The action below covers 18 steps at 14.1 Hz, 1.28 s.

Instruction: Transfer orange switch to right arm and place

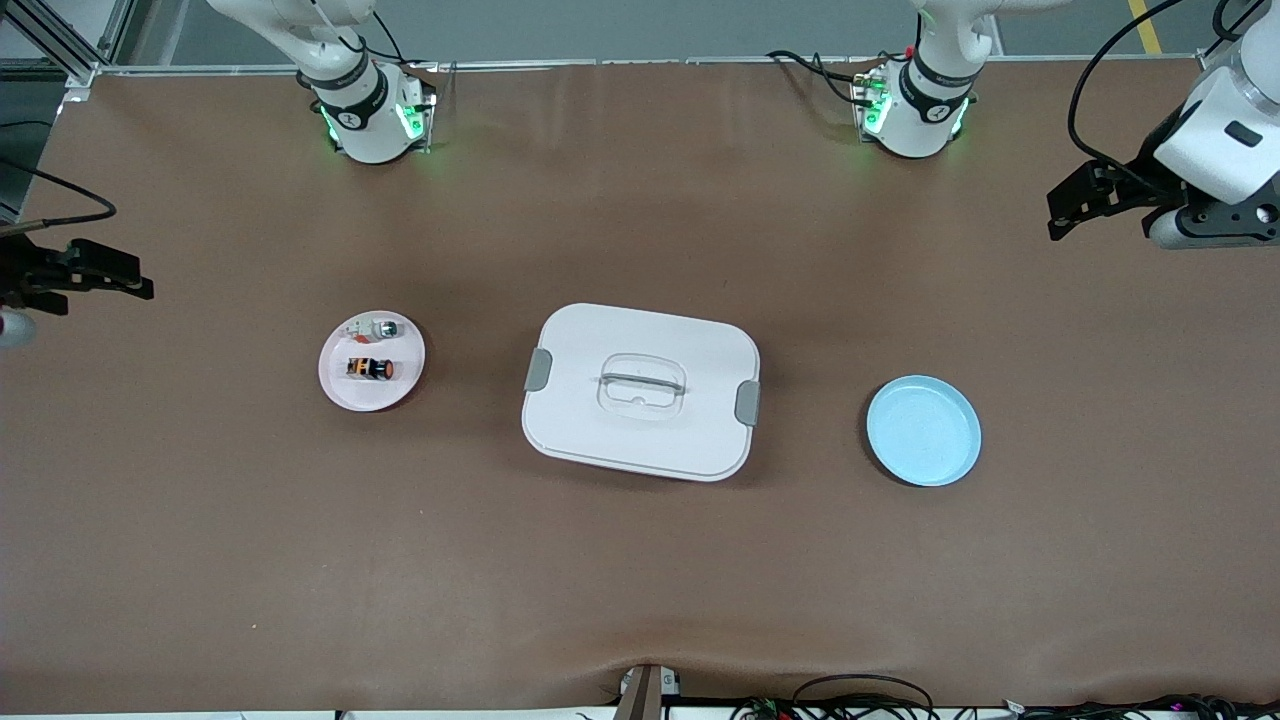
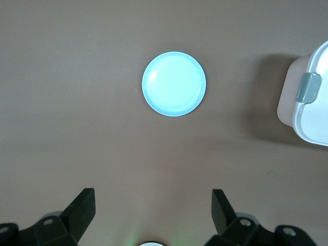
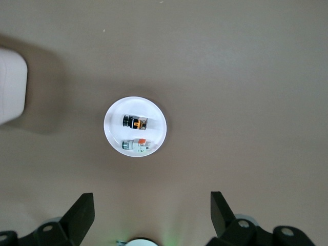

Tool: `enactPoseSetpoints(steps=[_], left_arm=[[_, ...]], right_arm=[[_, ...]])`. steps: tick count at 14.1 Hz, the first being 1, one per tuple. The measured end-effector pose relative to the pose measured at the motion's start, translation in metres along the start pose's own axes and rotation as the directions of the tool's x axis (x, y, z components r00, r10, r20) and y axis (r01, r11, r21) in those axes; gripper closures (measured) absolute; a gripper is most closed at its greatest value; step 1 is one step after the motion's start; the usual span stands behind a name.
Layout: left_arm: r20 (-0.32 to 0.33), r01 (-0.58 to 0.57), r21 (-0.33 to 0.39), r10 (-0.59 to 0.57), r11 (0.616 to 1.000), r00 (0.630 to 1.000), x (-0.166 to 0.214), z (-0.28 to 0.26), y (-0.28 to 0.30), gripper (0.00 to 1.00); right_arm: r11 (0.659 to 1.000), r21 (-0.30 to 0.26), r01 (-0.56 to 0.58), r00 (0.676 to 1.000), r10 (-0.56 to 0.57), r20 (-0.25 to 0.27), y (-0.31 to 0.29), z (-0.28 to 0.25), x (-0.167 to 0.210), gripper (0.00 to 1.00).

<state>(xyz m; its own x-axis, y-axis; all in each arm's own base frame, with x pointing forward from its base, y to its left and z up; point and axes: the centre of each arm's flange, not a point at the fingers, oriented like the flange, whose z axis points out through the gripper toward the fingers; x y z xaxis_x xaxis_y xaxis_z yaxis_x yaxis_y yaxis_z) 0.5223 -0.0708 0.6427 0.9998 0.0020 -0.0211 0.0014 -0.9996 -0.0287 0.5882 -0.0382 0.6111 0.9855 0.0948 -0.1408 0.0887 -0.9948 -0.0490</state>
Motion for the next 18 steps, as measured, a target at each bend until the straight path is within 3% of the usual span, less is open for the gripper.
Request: enactPoseSetpoints(steps=[3,11,18], left_arm=[[-0.002,0.0,-0.001,0.0,1.0,1.0,0.0,-0.001,0.0,0.0],[0.004,0.021,-0.003,-0.021,1.0,1.0,0.001,-0.001,-0.013,0.0],[0.005,0.008,-0.017,-0.008,1.0,1.0,0.002,-0.001,-0.03,0.0]], right_arm=[[0.996,-0.001,-0.088,0.996,0.088,-0.011,-0.008,-0.008,-0.005,0.0],[0.995,-0.003,-0.095,0.995,0.095,0.009,-0.018,-0.016,-0.033,0.0],[0.996,0.007,-0.091,0.994,0.091,-0.065,-0.028,-0.01,-0.049,0.0]])
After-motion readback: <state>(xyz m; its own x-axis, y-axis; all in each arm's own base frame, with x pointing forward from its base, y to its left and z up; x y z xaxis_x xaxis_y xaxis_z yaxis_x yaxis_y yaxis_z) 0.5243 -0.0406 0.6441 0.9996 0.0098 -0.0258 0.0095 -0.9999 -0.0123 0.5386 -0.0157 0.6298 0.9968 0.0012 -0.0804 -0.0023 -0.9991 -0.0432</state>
